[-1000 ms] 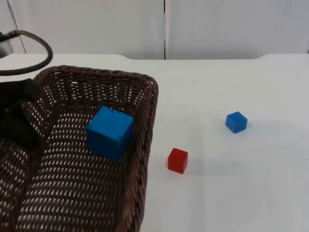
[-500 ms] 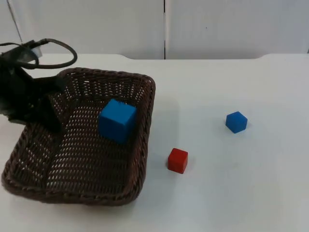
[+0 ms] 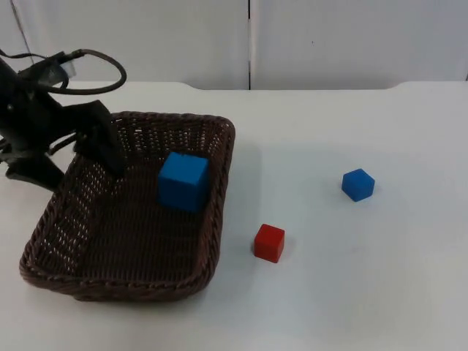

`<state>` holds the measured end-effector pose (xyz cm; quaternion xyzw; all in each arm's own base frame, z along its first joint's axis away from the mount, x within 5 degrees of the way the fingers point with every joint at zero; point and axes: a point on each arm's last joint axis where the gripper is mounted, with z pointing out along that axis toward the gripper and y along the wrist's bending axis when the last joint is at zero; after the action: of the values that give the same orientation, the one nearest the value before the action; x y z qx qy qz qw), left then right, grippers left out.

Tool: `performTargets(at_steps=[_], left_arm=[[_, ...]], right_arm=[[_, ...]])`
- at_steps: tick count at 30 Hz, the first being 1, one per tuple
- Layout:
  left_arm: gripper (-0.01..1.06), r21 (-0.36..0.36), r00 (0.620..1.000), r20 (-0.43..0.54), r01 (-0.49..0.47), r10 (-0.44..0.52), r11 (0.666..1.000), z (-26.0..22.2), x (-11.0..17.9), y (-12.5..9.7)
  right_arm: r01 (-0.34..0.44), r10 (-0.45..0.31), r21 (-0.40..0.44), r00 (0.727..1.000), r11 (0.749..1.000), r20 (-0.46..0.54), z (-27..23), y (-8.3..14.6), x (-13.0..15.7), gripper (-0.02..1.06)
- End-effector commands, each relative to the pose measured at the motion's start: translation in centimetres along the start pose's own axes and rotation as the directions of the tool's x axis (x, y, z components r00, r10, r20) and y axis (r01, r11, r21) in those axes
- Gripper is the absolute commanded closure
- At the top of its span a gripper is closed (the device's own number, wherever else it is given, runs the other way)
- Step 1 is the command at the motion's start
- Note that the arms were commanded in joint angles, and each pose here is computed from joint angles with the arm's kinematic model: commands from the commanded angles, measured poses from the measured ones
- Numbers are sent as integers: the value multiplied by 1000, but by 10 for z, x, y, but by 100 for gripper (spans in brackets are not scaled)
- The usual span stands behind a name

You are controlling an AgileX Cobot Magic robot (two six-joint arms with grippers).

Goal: Pick up the basket with the left hand and place the largest block into the basket with the right hand.

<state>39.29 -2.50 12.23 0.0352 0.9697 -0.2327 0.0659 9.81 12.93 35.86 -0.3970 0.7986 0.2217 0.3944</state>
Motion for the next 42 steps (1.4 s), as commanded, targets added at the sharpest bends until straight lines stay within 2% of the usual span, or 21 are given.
performTargets(at_steps=[1, 4, 12, 20, 28, 32, 36, 42], left_arm=[[0, 18, 1000, -7, 5, -4, 1000, -8, -1, -4], [0, 17, 999, -35, -6, 7, 1000, -11, 2, -5], [0, 69, 993, -120, -1, 9, 998, -18, 13, -13], [0, 59, 986, -166, 42, -31, 997, -8, 39, -10], [0, 25, 989, -130, 68, -64, 997, -16, 73, -15], [0, 35, 991, -114, 76, -71, 996, -26, 86, -23], [0, 53, 997, -60, 42, -39, 998, -44, 96, -35], [0, 41, 998, 63, -28, 25, 999, -82, 112, -56]], right_arm=[[-3, 3, -5, 1000, 1000, 6, -1, 1, 1, 33], [0, 0, -1, 1000, 1000, 6, -1, 1, 1, 33], [7, -8, 4, 1000, 1000, 13, -1, 0, 0, 33], [24, -25, 24, 998, 999, 65, -1, -2, -5, 33], [38, -40, 38, 997, 999, 70, -1, -3, -5, 33], [43, -46, 43, 997, 998, 69, -1, -3, -5, 33], [43, -46, 43, 996, 998, 73, -1, -3, -5, 33], [43, -46, 43, 996, 998, 73, -1, -3, -5, 33]])
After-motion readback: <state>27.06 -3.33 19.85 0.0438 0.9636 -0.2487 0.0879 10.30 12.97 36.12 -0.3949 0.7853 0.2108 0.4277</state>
